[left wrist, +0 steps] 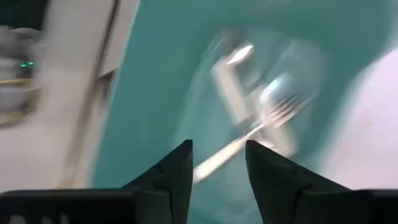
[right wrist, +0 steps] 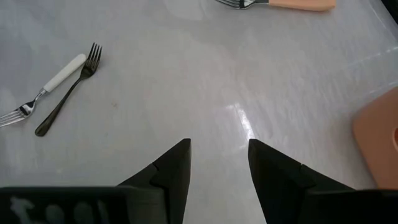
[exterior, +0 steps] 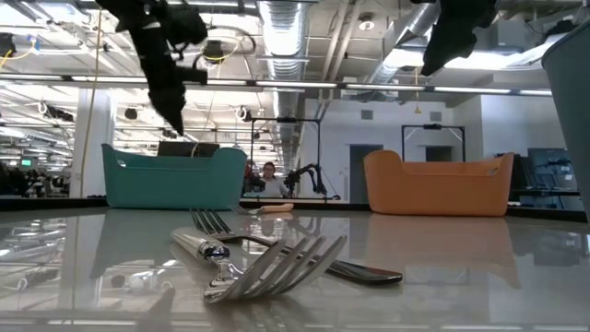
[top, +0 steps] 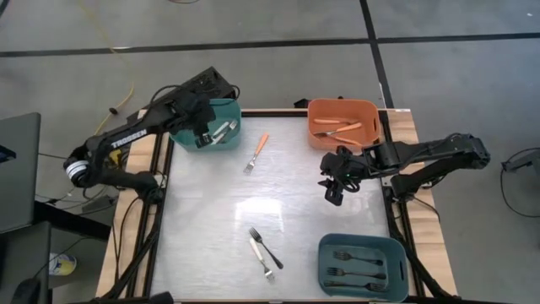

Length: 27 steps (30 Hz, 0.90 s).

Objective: Sort silverware by color (type)
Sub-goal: Put the black fork into the blue bin

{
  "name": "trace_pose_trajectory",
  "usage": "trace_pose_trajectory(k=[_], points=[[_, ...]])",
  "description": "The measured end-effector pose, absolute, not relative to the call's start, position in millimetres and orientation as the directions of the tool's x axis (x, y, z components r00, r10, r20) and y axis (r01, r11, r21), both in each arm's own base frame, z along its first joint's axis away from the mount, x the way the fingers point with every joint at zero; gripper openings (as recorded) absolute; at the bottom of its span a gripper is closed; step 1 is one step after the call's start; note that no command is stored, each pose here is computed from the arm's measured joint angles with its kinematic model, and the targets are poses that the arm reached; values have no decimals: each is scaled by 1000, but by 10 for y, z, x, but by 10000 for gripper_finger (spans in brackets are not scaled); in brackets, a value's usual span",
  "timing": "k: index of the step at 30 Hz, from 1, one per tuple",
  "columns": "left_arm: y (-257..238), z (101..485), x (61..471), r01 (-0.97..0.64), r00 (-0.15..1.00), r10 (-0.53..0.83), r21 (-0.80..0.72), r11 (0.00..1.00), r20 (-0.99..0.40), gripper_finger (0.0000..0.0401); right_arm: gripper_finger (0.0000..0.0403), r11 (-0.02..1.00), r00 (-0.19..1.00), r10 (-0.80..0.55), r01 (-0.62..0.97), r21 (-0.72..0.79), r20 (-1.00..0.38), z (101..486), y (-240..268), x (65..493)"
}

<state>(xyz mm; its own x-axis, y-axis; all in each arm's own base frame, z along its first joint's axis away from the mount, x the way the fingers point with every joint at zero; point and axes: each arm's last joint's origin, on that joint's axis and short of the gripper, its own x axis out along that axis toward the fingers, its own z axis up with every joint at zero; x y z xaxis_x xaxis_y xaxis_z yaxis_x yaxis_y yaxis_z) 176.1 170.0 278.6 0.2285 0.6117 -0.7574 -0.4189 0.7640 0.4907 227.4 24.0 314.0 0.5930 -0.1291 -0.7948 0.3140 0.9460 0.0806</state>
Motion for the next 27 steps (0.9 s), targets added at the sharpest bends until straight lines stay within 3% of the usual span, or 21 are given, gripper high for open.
trace_pose_trajectory(k=[3, 7, 10, 12, 16, 22, 27], points=[[1548, 2908, 1764, -476, 437, 491, 270, 837, -753, 137, 182, 946, 594, -129, 314, 81, -794, 3141, 239, 2276], [1346, 3029, 1796, -433, 670, 252, -91, 897, -698, 137, 182, 940, 613, -127, 325, 103, -780, 3155, 242, 2295], [1170, 3007, 1883, -307, 783, 42, -326, 894, -621, 138, 182, 901, 661, -121, 386, 198, -740, 3194, 248, 2342], [1022, 2967, 1981, -179, 815, -94, -403, 897, -572, 138, 182, 892, 694, -117, 387, 232, -711, 3223, 251, 2374], [684, 2786, 2161, -29, 799, -228, -414, 910, -557, 138, 182, 889, 745, -110, 369, 269, -658, 3275, 257, 2424], [215, 2535, 2303, 114, 800, -262, -293, 949, -540, 138, 182, 864, 808, -98, 359, 353, -581, 3350, 278, 2484], [-77, 2537, 2365, 233, 829, -282, -161, 959, -482, 138, 182, 859, 837, -61, 321, 398, -544, 3312, 401, 2630]])
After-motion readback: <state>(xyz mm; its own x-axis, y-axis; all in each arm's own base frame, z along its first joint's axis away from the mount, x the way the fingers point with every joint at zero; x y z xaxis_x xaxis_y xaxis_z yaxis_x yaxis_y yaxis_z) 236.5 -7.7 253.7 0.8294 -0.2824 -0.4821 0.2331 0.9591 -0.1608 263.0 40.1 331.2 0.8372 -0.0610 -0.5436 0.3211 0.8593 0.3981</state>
